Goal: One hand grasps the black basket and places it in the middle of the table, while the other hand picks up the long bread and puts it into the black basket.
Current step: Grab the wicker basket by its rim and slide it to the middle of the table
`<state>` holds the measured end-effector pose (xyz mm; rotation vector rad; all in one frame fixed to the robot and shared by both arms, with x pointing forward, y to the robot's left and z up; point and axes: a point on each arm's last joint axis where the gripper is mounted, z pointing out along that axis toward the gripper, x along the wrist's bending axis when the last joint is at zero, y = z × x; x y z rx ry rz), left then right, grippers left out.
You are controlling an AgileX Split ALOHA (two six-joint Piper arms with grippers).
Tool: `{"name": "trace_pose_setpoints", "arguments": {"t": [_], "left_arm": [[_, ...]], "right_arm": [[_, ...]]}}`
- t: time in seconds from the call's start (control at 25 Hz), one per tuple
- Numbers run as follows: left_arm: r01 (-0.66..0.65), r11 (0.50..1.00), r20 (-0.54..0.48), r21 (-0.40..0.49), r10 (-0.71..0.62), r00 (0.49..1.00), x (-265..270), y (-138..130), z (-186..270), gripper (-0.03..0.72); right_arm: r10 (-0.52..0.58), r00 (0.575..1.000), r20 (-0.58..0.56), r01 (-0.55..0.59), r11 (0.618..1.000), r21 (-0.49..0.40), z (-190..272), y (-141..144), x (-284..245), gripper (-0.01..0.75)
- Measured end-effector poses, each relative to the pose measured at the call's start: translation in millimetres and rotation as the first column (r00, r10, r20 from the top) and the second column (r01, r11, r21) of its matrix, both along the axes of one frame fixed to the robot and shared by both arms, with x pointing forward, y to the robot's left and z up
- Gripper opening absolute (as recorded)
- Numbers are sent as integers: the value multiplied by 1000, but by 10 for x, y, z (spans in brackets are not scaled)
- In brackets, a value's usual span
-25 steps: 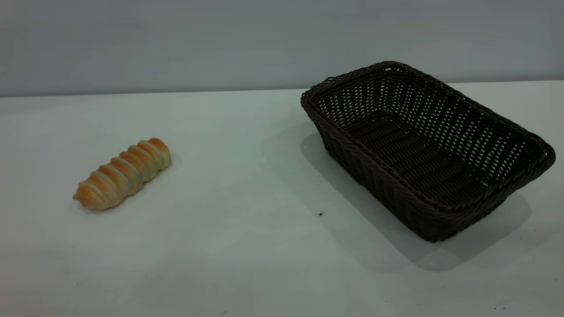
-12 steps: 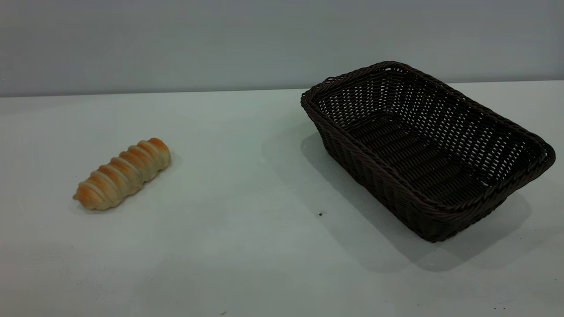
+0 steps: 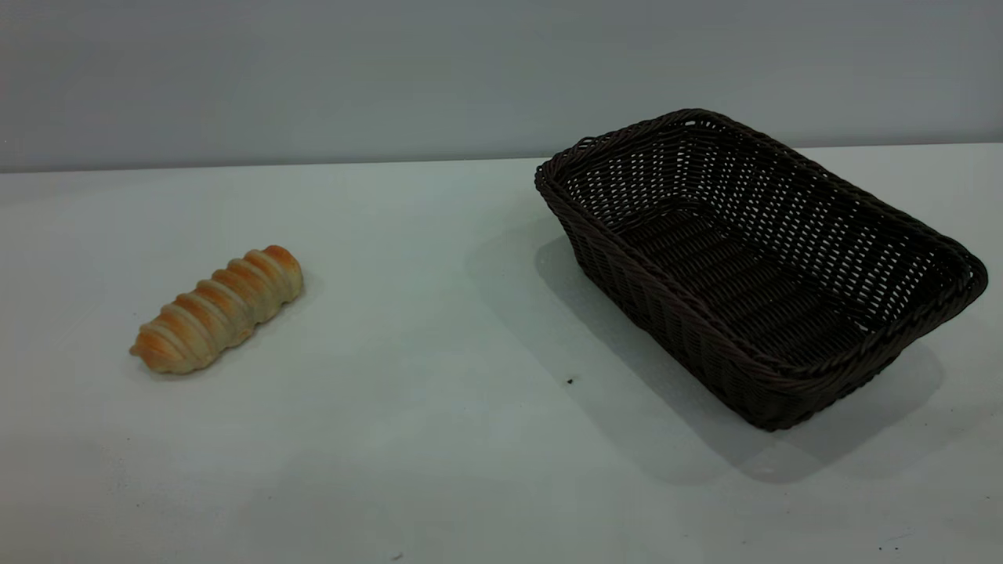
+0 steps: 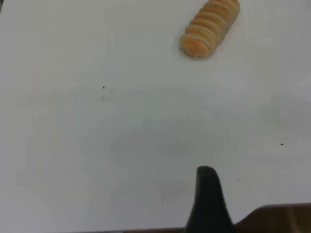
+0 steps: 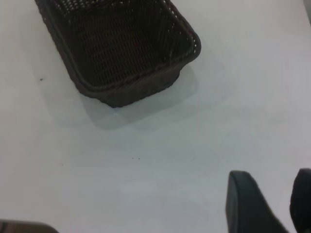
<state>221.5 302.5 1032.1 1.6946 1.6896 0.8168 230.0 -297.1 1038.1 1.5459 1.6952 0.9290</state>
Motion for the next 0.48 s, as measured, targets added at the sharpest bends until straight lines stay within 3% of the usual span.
{"name": "trace_pose_setpoints", "arguments": {"t": [0.32,0.48], "left_arm": [[-29,999,-7,45,29,1000,45,46,38,566],[-23,997,9,75,22,1000,340,57,263,566]], "right_arm": [[10,1000,-23,-9,999,35,47,30,71,253],[41,998,-57,-39,998,42,248,78,420,357]]}}
